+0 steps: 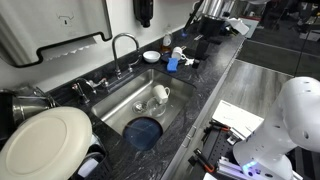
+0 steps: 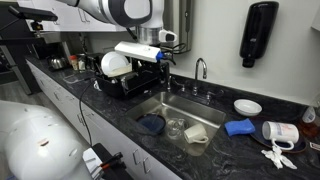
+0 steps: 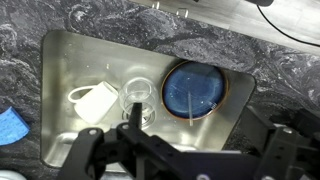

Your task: Pick the glass bowl in the sink and put it on the counter

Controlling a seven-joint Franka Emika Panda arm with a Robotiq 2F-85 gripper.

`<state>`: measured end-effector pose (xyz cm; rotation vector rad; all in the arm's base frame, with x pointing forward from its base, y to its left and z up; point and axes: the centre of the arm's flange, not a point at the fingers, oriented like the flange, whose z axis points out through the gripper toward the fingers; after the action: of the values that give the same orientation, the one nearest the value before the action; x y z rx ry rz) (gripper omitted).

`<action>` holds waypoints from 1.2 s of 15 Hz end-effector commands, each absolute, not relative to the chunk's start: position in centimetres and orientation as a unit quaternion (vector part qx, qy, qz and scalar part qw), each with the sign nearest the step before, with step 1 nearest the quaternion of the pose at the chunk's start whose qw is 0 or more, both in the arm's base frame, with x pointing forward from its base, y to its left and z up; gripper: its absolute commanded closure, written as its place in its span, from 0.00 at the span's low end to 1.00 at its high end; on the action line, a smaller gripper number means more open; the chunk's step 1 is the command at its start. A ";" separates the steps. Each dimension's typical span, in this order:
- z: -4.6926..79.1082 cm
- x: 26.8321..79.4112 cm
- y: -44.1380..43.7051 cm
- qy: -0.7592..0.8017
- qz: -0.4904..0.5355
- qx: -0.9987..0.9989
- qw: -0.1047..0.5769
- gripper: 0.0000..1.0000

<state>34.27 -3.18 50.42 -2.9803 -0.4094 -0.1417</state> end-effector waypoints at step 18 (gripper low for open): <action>48.3 36.4 -3.2 -0.055 -0.016 -0.998 0.032 0.00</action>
<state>34.39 -3.30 50.20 -3.0011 -0.3359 -0.1272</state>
